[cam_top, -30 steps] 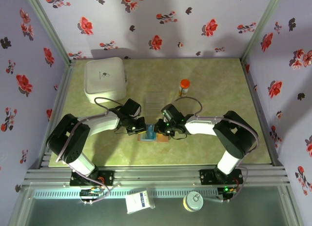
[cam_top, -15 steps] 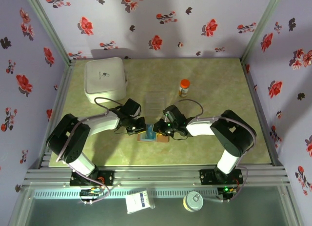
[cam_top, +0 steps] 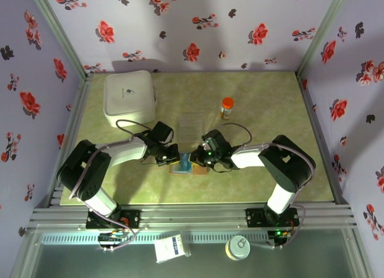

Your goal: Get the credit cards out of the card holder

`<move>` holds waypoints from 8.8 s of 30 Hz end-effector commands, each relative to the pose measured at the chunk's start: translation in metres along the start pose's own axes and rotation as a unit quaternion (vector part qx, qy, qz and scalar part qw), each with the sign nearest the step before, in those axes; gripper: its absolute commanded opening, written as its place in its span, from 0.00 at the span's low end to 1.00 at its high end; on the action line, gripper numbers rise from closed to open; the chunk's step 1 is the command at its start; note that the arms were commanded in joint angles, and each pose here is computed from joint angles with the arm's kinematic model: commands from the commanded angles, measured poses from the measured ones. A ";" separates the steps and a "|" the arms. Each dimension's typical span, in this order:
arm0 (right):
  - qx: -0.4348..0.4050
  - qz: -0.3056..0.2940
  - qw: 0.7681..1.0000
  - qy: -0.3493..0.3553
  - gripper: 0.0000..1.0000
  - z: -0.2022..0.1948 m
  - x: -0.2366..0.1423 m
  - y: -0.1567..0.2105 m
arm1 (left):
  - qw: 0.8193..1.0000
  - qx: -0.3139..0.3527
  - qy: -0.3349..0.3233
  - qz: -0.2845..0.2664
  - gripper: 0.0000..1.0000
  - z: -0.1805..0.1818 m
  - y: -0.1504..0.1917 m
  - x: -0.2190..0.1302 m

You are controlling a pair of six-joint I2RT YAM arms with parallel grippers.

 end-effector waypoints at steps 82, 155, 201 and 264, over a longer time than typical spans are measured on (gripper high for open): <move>-0.658 0.254 0.696 0.137 0.00 0.099 -0.032 -0.125 | 0.990 -0.090 0.026 -0.107 0.20 0.058 -0.049 -0.061; -0.501 0.052 0.842 0.192 0.28 0.071 -0.079 -0.119 | 0.995 -0.049 0.069 -0.048 0.18 0.003 -0.099 -0.018; -0.367 -0.047 0.903 0.217 0.50 0.015 -0.047 -0.092 | 0.986 0.000 0.129 -0.111 0.29 -0.023 -0.107 -0.040; -0.117 -0.051 0.981 0.146 0.40 0.063 -0.012 0.011 | 0.998 -0.036 0.043 -0.039 0.04 0.031 0.011 -0.015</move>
Point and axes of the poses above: each hand's point on the last joint's axis, 136 mm out from that joint toward the fingers, its own x axis out along the fingers, its own z axis along the line the jaws close on, y = z × x, the point moved 2 cm from there along -x, back along the fingers, and after that the axes turned 6 degrees about x, right-handed, at the moved point
